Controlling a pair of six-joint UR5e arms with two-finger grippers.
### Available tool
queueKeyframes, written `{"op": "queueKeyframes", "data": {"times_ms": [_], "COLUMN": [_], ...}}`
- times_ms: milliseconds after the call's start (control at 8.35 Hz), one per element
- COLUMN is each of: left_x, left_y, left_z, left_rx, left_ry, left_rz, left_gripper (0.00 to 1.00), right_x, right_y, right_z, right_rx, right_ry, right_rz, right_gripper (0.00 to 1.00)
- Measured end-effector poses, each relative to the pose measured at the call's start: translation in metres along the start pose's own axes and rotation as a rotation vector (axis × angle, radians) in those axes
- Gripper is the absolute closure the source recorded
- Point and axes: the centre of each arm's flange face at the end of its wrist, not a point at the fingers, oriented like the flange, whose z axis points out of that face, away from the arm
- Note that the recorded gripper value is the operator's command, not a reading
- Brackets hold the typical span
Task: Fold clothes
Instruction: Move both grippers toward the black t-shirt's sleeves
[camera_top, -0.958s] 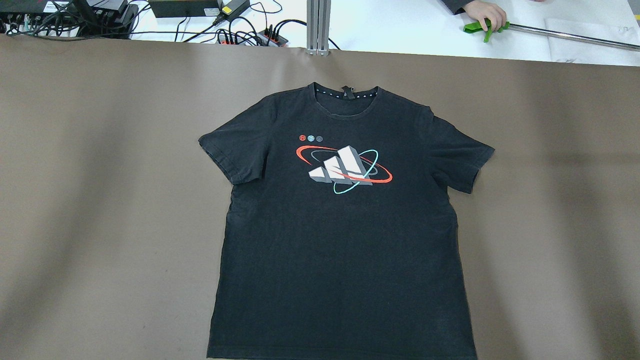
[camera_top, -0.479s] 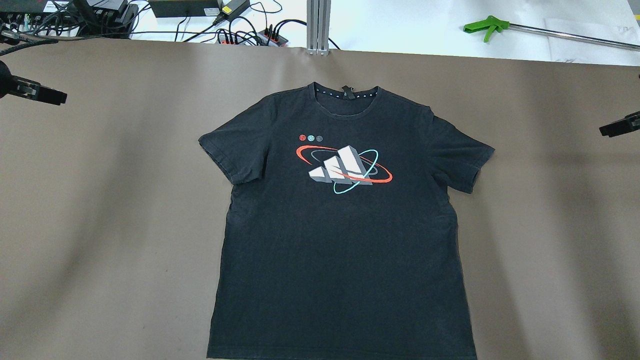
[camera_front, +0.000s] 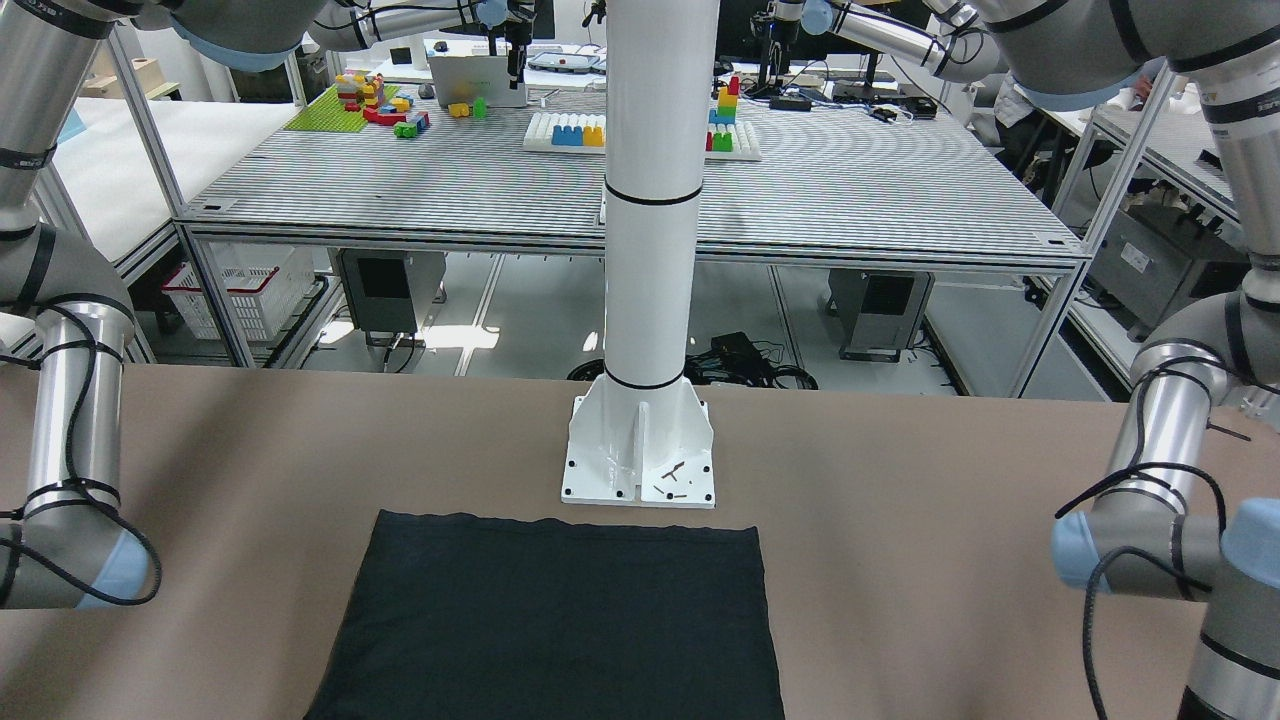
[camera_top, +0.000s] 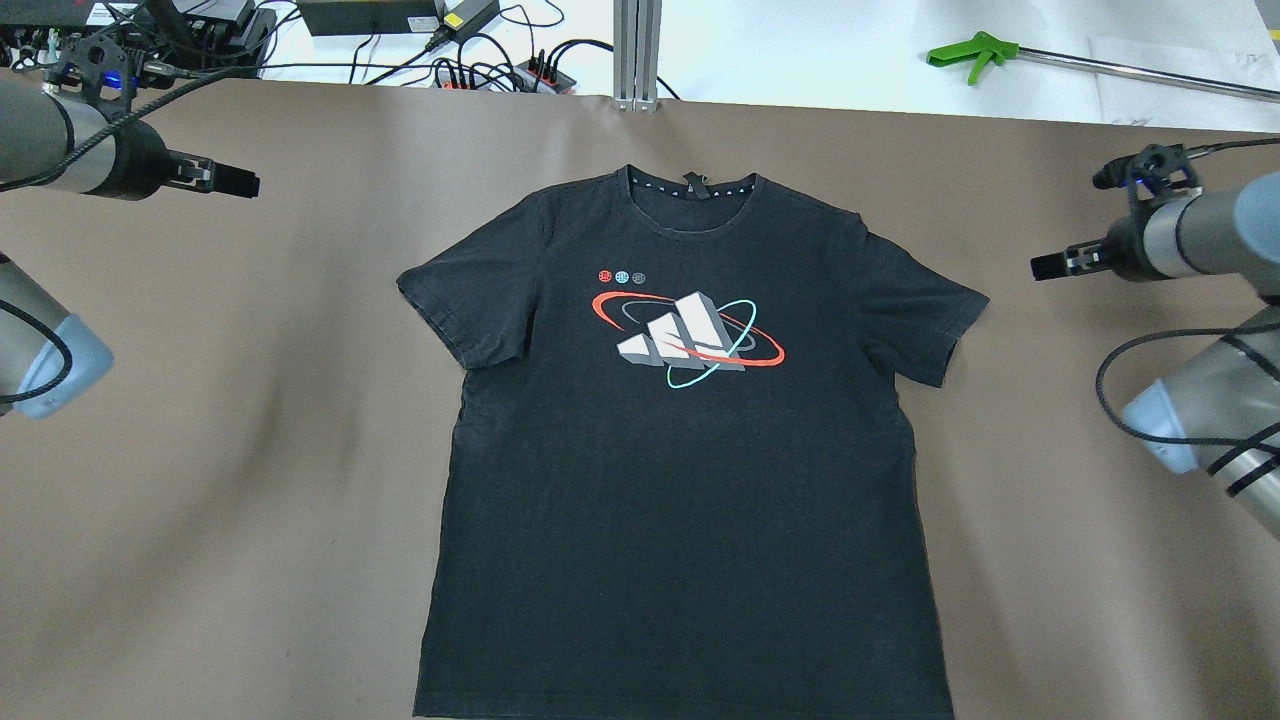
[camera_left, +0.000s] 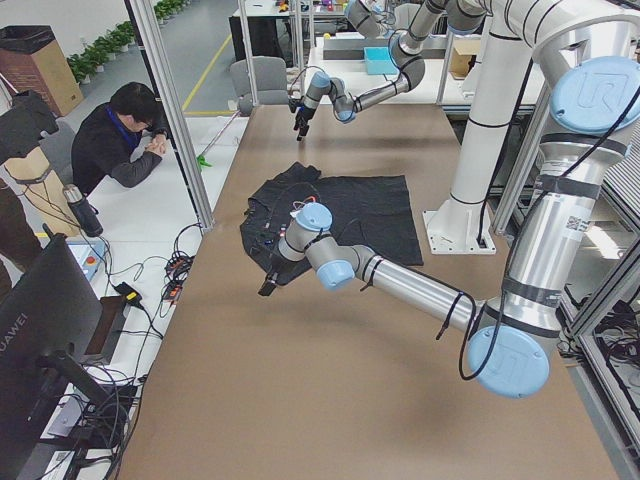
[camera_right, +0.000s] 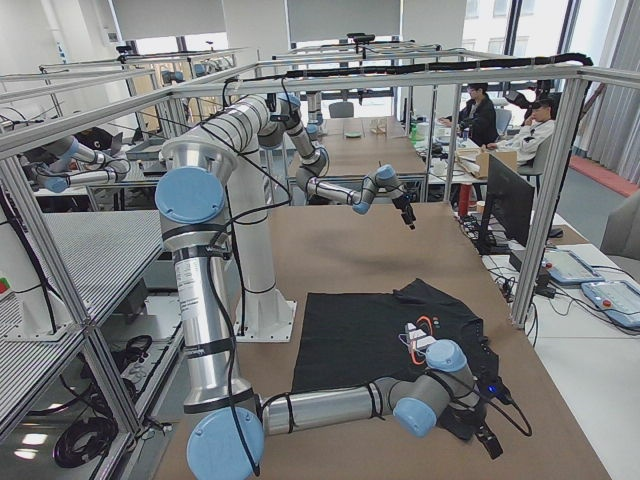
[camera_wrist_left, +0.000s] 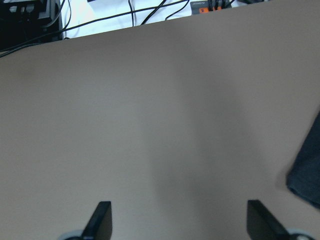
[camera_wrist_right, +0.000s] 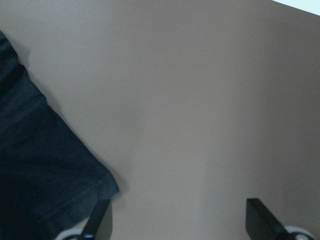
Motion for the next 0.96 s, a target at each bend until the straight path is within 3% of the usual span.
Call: {"op": "queueKeyframes", "data": {"times_ms": [240,479,958], "left_x": [0.037,0.054,0.074], "left_y": [-0.009,-0.016,-0.020], "left_z": [0.007,0.006,0.007], "left_rx": [0.027,0.039,0.060], "left_ry": [0.017,0.029,0.032], "left_rz": [-0.037,-0.056,-0.056], "left_gripper": [0.05,0.05,0.05], "right_x": [-0.054,-0.074,-0.067], "right_y": [0.010,0.017,0.024], "right_z": [0.034,0.055,0.081], "right_rx": [0.038,0.045,0.032], "right_ry": [-0.019,-0.022,0.032], "right_rz": [0.042,0.051,0.059], "right_gripper": [0.06,0.06,0.06]}}
